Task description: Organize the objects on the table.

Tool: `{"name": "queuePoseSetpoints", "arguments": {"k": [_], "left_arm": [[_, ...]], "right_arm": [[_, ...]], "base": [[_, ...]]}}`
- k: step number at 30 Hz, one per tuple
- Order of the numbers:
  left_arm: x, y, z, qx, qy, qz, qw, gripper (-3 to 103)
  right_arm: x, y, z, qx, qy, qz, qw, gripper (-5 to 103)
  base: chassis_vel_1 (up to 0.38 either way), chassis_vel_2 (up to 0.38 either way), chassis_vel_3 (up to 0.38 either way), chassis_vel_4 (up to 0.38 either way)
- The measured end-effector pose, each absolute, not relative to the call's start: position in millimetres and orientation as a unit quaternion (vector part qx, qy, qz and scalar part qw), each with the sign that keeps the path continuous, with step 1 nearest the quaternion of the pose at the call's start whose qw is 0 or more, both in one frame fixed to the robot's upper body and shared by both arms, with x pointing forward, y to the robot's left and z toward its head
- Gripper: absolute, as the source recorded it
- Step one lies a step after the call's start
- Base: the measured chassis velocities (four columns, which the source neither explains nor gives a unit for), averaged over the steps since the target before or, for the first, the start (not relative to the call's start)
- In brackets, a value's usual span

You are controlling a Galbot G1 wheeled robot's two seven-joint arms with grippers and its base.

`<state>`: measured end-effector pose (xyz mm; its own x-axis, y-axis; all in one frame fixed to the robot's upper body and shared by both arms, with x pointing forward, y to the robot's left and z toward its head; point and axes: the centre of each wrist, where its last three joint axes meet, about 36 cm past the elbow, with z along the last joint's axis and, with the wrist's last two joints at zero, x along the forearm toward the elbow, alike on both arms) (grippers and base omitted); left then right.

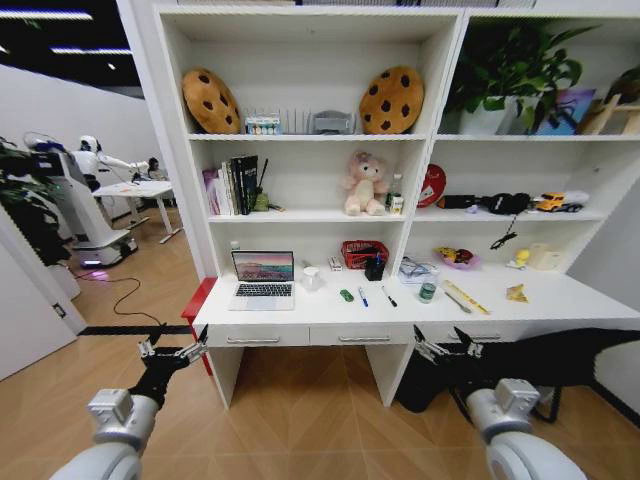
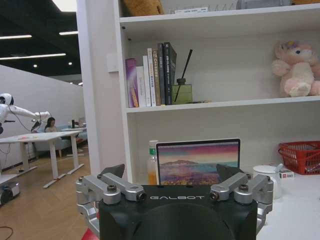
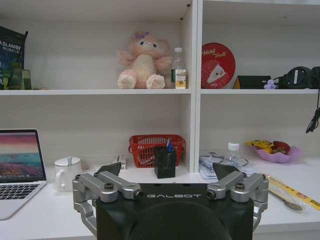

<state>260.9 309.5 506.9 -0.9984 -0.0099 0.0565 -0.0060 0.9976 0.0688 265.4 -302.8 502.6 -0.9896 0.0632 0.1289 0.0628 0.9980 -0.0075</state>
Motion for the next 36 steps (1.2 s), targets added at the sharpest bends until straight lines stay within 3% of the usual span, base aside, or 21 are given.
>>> {"name": "queuePoseSetpoints", "arguments": {"k": [36], "left_arm": [[263.5, 307.9, 501.0, 0.014, -0.999, -0.030, 0.035, 100]], "right_arm": [[273.2, -306.9, 492.2, -0.020, -0.998, 0.000, 0.066, 100]], "base": [[-0.171, 0.178, 0.174, -0.175]]}}
